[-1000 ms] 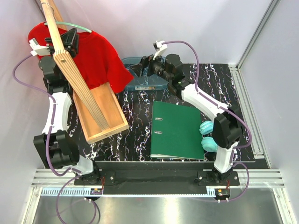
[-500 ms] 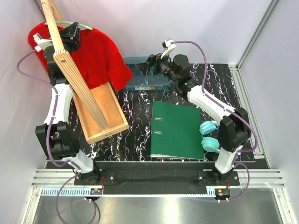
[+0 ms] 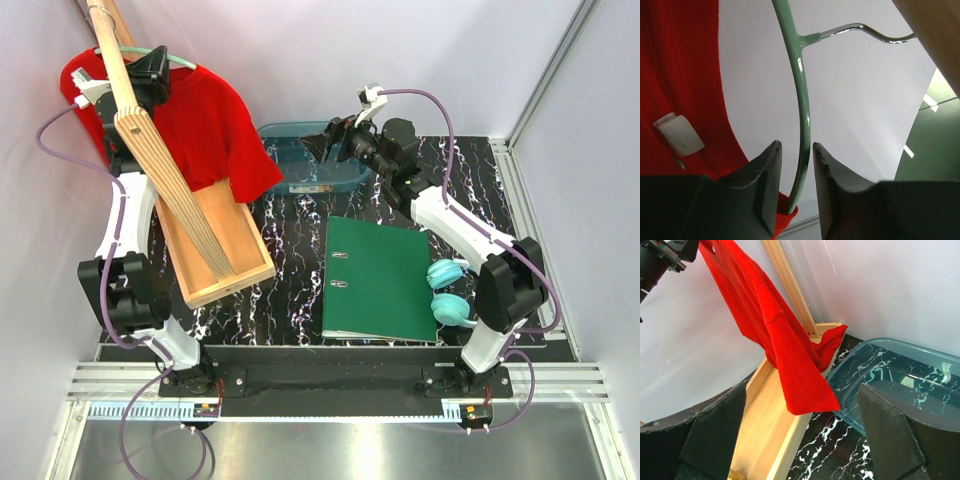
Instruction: Remove the t-shirt from the hanger
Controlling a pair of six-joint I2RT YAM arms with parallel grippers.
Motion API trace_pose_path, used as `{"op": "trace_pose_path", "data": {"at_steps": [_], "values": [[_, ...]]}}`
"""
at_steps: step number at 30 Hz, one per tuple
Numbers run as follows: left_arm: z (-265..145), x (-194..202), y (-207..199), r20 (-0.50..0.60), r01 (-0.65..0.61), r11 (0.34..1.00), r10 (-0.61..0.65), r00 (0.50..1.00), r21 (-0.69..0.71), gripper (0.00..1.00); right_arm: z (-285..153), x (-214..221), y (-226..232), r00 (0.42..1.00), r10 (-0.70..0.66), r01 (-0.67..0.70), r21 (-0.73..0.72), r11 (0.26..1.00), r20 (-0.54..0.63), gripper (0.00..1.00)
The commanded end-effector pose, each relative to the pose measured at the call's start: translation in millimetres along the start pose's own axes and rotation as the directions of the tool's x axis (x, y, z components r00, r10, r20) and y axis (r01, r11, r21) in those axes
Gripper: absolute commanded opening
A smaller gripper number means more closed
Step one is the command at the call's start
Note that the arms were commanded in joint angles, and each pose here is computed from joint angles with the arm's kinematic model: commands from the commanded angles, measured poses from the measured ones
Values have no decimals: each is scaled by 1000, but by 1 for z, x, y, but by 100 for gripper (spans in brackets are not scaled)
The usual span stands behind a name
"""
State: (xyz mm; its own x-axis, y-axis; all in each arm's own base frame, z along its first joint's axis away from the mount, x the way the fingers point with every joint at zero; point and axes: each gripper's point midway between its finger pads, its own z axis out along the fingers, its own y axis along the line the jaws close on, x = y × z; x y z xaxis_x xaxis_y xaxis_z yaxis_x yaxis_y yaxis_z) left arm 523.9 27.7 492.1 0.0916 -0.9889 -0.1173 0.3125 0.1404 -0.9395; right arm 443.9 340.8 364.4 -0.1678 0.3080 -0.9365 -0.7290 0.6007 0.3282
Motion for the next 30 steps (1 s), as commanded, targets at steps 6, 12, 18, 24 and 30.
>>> {"op": "trace_pose_path", "data": {"at_steps": [6, 12, 18, 24, 30], "values": [[6, -2, -51, 30, -77, 985, 73, 997, 157, 1, -21, -47, 22, 995, -30, 35, -45, 998, 100, 100], [4, 14, -60, 5, -125, 971, 127, 992, 202, 0, -27, -54, 23, 993, -36, 42, -45, 998, 110, 100], [1, 20, -73, 21, -212, 950, 213, 977, 227, 0, -29, -56, 23, 993, -44, 50, -49, 998, 105, 100], [3, 19, -85, 38, -293, 925, 293, 955, 240, 0, -29, -61, 25, 993, -45, 51, -52, 997, 110, 100], [9, 25, -88, -1, -337, 912, 347, 938, 232, 0, -28, -64, 26, 993, -40, 46, -58, 997, 113, 100]]}}
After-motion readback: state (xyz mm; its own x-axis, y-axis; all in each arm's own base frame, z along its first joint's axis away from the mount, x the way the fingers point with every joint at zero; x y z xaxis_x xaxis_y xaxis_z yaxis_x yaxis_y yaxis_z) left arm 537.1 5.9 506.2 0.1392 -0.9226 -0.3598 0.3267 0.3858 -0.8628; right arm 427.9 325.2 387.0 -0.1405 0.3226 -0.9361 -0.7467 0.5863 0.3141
